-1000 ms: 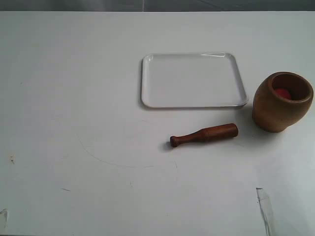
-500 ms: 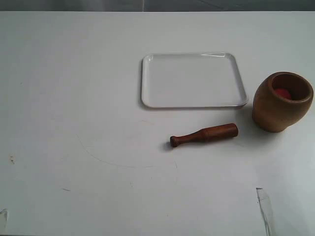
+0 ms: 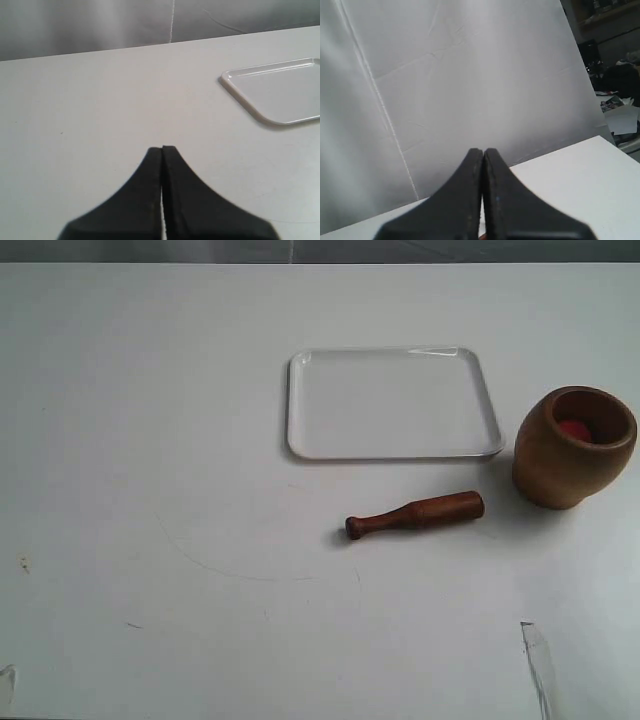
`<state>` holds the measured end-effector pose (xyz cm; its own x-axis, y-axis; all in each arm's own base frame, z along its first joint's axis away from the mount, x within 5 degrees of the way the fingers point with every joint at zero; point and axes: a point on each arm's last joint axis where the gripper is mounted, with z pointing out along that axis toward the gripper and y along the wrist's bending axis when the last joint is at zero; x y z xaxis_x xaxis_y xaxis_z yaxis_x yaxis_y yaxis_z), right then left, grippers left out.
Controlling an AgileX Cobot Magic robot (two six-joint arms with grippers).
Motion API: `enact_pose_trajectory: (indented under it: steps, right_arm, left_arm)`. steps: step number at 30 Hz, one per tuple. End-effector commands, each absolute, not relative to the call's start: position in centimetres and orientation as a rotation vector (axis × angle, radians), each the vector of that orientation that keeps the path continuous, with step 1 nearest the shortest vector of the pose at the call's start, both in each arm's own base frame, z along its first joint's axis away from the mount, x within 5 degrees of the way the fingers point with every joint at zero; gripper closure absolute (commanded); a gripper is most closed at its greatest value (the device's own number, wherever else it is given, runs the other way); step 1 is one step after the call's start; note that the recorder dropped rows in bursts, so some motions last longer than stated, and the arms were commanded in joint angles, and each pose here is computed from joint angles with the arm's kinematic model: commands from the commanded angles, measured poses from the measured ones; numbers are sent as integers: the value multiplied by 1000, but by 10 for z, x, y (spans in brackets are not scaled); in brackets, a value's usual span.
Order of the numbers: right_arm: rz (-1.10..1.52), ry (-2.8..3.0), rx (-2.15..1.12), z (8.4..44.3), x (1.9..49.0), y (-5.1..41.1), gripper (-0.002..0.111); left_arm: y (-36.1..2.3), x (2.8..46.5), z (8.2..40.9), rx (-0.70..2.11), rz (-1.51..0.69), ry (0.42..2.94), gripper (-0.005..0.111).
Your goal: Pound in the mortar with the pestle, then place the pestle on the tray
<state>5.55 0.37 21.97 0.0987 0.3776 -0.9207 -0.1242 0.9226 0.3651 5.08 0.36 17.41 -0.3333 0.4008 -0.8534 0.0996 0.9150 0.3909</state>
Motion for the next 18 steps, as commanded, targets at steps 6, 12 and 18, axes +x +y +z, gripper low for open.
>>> enact_pose_trajectory:
  steps: [6,12,18]
  right_arm:
    - [234,1257,27,302,29,5,108]
    - [84,1436,-232,353,28,13,108]
    - [108,1634,-553,389,50,32,108]
  left_arm:
    - [3,51,174,361,302,1897,107]
    - [3,51,174,361,302,1897,107]
    - [3,51,174,361,302,1897,107]
